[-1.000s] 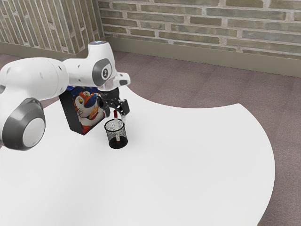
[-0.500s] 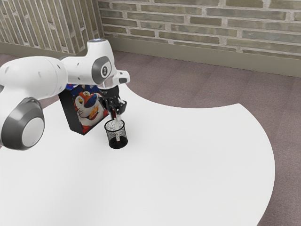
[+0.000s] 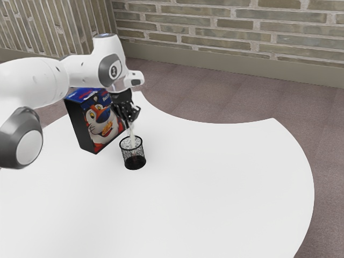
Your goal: Take the marker out of the pen holder and place it to the left of the pen holder.
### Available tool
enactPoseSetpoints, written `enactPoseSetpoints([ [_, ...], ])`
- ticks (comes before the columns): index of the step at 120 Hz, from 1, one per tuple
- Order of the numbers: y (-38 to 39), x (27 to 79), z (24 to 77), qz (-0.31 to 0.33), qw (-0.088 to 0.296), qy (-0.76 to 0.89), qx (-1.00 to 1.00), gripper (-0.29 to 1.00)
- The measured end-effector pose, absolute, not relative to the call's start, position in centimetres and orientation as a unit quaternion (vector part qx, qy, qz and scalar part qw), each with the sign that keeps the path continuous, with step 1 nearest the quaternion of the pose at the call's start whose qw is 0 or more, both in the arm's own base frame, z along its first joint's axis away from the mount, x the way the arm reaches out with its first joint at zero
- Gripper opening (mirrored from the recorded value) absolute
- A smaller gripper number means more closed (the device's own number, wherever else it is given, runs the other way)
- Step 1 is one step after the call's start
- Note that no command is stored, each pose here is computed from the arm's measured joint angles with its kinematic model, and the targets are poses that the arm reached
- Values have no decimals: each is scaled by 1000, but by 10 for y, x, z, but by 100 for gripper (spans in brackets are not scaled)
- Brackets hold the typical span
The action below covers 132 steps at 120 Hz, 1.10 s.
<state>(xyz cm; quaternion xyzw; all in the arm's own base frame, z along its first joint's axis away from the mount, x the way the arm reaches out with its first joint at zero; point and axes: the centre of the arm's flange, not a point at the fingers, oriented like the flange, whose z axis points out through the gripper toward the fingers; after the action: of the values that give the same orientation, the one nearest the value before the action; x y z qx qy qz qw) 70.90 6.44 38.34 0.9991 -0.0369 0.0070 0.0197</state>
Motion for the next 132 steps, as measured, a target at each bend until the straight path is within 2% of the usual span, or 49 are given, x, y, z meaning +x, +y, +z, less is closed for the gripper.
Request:
enactPoseSetpoints([
  [24, 72, 667, 445, 24, 45, -27, 998, -4],
  [45, 85, 622, 470, 25, 67, -13, 997, -5],
  [85, 89, 533, 434, -34, 90, -7, 995, -5],
  [113, 112, 464, 402, -44, 115, 32, 992, -6],
  [132, 119, 464, 397, -37, 117, 45, 991, 28],
])
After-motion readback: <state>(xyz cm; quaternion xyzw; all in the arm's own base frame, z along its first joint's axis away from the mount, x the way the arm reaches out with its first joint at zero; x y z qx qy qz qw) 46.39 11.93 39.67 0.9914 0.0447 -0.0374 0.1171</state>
